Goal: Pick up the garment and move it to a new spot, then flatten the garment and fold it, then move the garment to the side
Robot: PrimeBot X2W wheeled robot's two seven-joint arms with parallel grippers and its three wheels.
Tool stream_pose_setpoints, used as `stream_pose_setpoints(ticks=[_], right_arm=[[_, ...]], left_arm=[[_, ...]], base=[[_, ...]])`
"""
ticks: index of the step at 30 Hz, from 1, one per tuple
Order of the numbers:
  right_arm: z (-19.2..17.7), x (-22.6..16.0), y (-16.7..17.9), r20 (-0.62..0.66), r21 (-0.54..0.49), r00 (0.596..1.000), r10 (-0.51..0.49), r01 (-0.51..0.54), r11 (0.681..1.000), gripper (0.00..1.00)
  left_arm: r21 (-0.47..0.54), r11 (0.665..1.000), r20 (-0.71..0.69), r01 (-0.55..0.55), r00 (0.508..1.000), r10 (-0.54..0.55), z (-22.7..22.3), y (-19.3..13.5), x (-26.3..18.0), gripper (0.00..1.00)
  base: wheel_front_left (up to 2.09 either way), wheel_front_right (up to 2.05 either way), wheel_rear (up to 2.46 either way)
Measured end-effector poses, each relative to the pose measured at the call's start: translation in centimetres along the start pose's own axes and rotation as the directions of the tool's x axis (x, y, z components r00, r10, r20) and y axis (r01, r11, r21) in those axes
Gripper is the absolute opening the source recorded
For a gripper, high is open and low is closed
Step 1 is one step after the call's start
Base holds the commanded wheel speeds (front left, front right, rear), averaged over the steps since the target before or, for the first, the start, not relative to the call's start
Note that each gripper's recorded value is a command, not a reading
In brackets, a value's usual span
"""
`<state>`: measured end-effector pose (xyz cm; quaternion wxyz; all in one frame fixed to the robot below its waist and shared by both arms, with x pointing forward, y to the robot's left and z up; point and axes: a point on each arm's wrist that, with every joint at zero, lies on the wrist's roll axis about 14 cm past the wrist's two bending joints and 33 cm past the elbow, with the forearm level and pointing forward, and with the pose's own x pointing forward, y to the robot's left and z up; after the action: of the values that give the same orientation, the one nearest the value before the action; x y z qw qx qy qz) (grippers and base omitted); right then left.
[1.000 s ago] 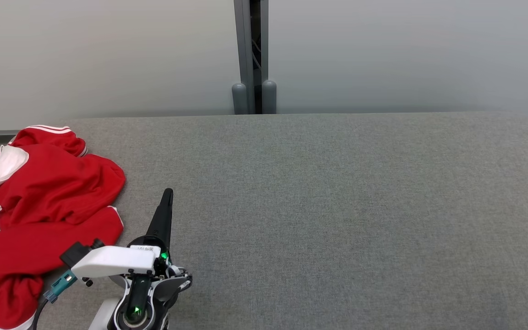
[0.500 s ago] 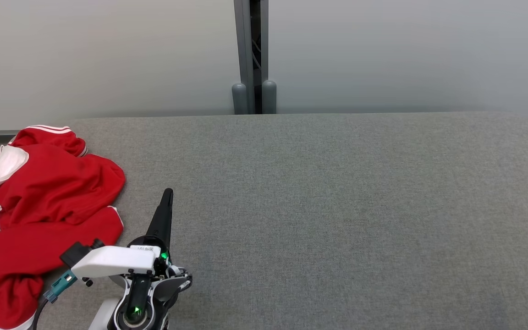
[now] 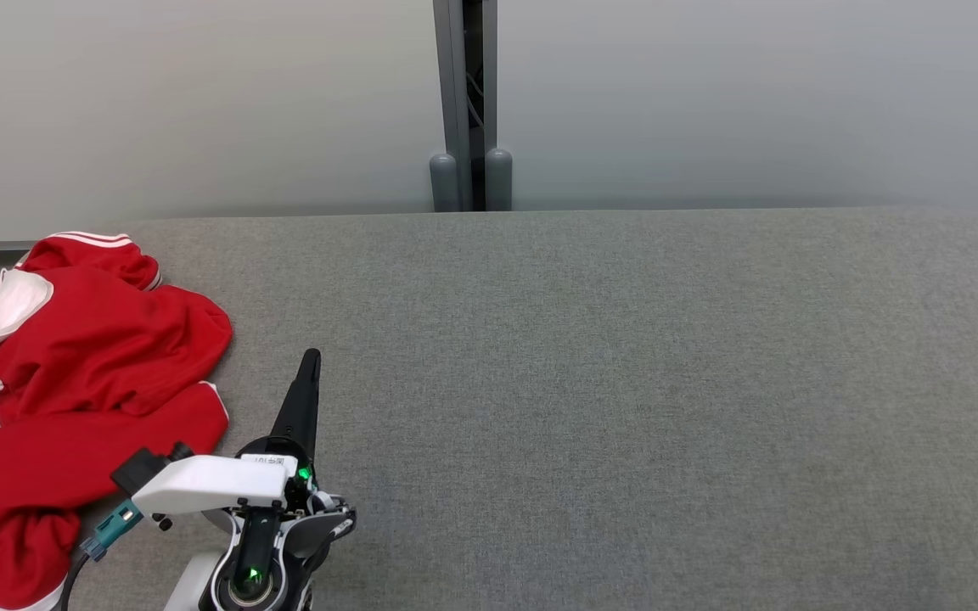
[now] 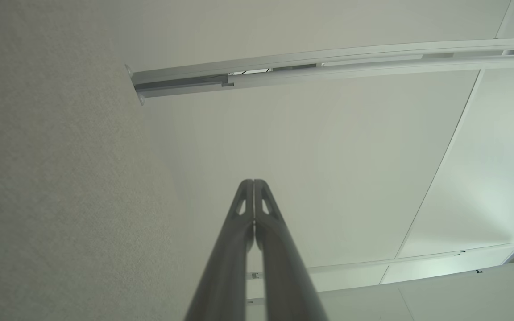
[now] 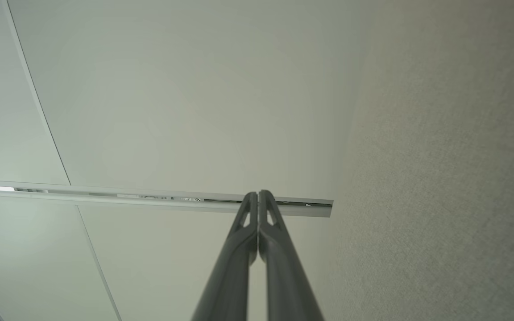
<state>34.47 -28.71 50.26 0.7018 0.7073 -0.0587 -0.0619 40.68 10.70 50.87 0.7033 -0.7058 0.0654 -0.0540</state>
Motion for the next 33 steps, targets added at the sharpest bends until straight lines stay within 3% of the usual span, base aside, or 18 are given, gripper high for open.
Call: stream_pose_setpoints(ticks=[33], right_arm=[[0.0, 0.0, 0.0, 0.0, 0.0, 1.0, 0.0, 0.0, 1.0, 0.0]], left_arm=[[0.0, 1.0, 0.0, 0.0, 1.0, 0.0, 0.0, 0.0, 0.0, 0.0]], base=[[0.0, 0.0, 0.0]])
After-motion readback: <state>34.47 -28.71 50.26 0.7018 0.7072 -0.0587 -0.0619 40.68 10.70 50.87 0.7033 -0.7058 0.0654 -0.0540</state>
